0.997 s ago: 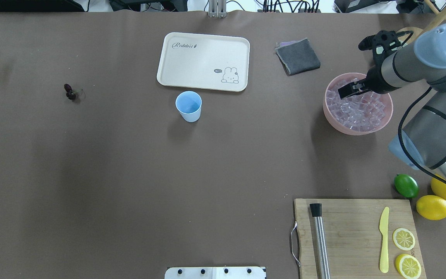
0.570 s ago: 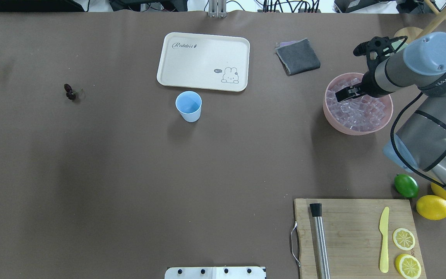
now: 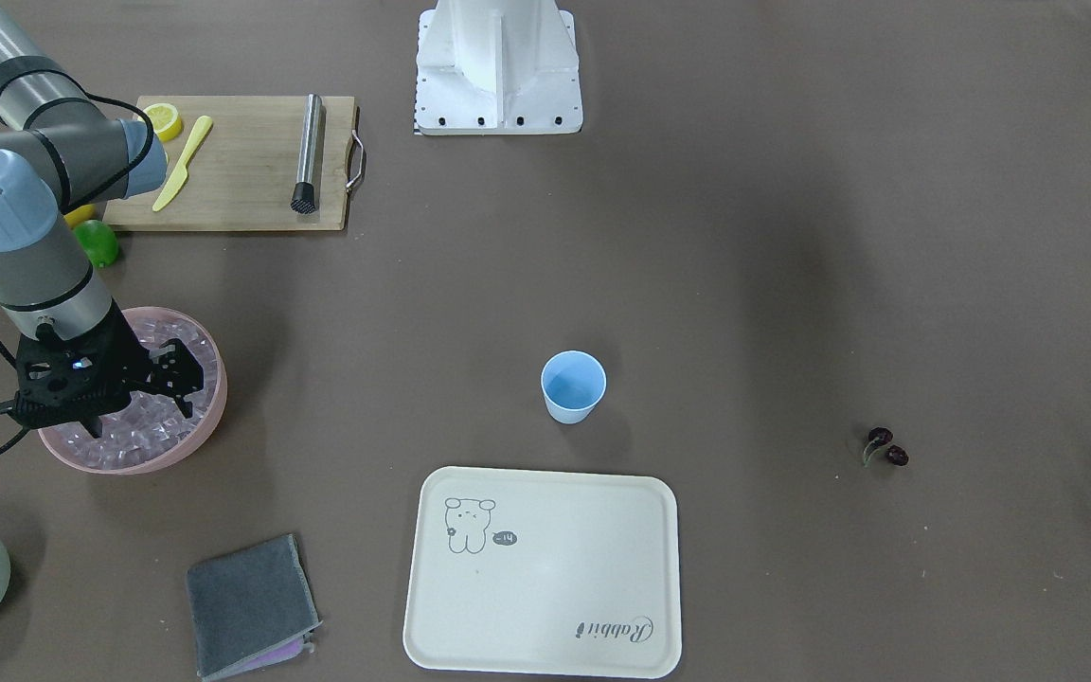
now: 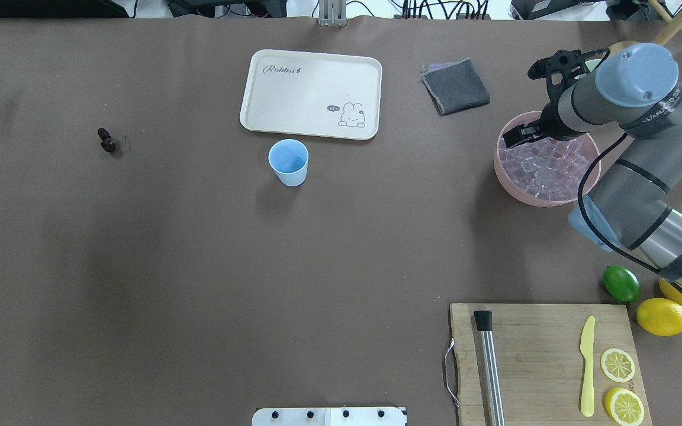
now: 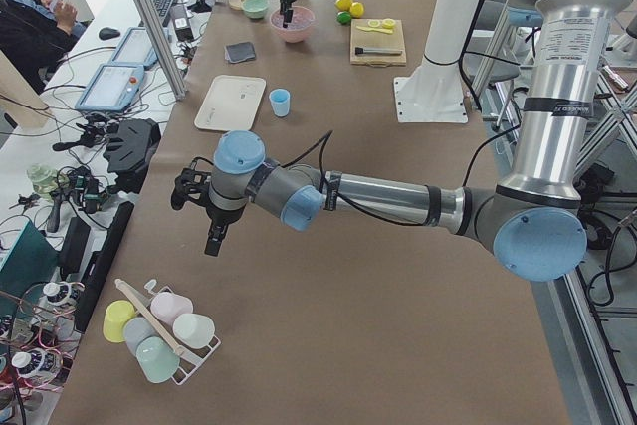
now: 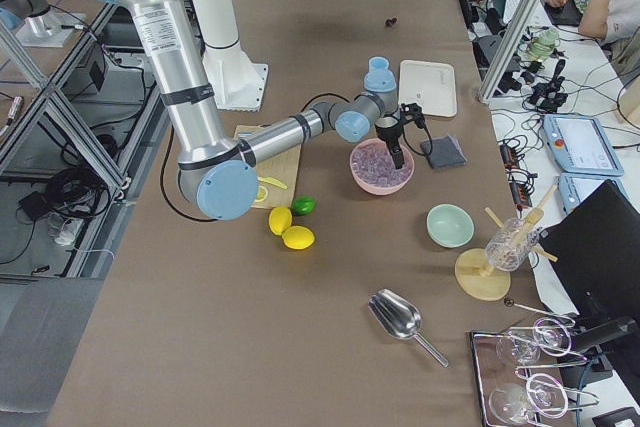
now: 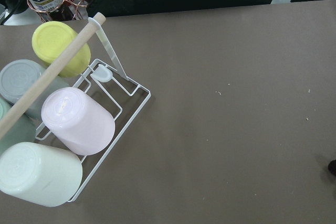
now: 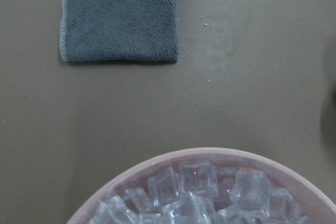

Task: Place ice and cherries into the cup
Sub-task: 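Lower the right gripper into the ice and close on one cube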

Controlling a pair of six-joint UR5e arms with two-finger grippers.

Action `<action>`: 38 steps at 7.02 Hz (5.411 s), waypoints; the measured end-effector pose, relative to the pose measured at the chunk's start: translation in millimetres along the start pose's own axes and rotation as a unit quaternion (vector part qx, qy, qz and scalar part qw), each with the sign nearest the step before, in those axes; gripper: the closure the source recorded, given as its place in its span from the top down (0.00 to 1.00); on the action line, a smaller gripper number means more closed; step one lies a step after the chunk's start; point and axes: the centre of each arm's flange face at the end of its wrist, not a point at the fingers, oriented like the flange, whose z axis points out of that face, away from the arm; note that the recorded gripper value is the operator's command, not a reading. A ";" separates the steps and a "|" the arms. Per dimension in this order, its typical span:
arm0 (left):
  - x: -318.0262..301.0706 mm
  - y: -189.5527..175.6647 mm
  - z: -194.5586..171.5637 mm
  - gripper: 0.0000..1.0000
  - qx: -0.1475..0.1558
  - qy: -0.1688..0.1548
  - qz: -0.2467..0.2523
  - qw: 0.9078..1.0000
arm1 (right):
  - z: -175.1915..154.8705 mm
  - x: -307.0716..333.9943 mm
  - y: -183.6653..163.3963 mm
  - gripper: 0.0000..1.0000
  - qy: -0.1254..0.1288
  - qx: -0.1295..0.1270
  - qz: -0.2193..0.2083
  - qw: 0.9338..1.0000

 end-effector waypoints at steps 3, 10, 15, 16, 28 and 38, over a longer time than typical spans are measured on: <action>-0.4 0.6 1.8 0.98 -0.002 0.000 -0.001 1.000 | 5.5 3.7 1.9 0.61 0.006 -0.003 0.001 1.000; -5.5 2.5 7.3 0.98 -0.007 -0.002 -0.006 1.000 | -3.9 1.1 3.2 0.00 0.004 0.005 -0.002 1.000; -4.9 2.3 6.6 0.98 -0.006 -0.002 -0.005 1.000 | -21.6 29.2 9.9 1.00 0.010 0.013 0.015 1.000; -4.7 2.3 6.5 0.98 -0.006 -0.002 -0.005 1.000 | -19.3 31.1 11.9 1.00 0.012 0.011 0.017 1.000; -3.6 1.4 5.3 0.98 -0.001 -0.001 -0.001 1.000 | 8.9 12.2 43.2 1.00 0.011 -0.021 0.033 0.999; -3.2 1.2 5.1 0.98 0.002 0.001 0.001 1.000 | -1.1 4.2 44.7 0.00 0.002 -0.019 0.081 0.997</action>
